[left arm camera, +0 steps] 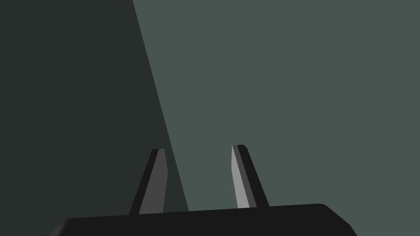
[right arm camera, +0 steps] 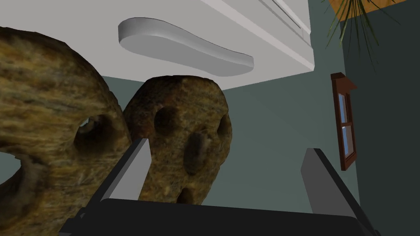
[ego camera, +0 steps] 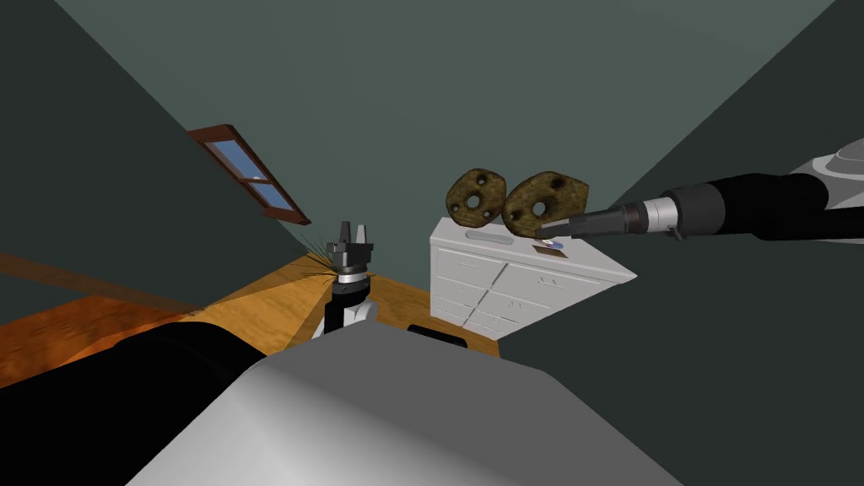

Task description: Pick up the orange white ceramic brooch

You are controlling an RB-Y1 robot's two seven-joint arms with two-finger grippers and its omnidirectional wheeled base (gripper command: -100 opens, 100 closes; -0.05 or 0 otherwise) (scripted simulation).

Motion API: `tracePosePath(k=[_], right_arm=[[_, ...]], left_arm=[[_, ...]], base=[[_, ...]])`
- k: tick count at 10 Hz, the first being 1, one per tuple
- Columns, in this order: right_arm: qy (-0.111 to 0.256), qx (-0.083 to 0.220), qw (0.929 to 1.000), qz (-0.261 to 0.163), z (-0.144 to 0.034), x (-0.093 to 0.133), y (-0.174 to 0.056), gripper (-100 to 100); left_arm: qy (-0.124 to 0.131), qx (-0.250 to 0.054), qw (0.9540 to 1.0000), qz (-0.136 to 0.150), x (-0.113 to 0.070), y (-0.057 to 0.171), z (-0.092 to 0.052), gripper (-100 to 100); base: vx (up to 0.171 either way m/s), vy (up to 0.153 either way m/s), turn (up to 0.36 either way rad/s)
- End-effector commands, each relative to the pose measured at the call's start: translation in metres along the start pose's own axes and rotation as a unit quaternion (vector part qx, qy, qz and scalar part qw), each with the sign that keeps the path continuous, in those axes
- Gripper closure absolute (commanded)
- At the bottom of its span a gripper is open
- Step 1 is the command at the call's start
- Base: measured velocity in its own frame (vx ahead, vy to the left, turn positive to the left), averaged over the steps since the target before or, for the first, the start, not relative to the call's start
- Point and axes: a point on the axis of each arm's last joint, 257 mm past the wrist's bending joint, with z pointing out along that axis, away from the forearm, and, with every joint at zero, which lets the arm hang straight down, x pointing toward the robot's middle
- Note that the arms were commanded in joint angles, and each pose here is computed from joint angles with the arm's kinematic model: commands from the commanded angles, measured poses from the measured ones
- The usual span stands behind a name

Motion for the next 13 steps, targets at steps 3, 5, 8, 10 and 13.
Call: tracePosePath(k=[3,5,8,10,13], right_arm=[[0.050,-0.001,0.9983,-0.028,0.012,-0.006,0.006,-100],[0.084,0.000,0.9955,-0.044,0.018,-0.007,0.007,-100],[0.126,-0.002,0.9898,-0.066,0.029,-0.009,0.011,-100],[0.157,-0.003,0.9844,-0.080,0.035,-0.008,0.012,-100],[0.201,-0.007,0.9741,-0.104,0.049,-0.006,0.018,-100]], left_arm=[[0.000,0.000,1.0000,0.000,0.000,0.000,0.000,0],[0.000,0.000,1.0000,0.000,0.000,0.000,0.000,0],[0.000,0.000,1.0000,0.000,0.000,0.000,0.000,0],[0.000,0.000,1.0000,0.000,0.000,0.000,0.000,0],[0.000,0.000,1.0000,0.000,0.000,0.000,0.000,0]], base=[[0.017,-0.040,0.026],[0.005,-0.056,0.042],[0.016,-0.049,0.022],[0.017,-0.048,0.017],[0.018,-0.089,0.034]])
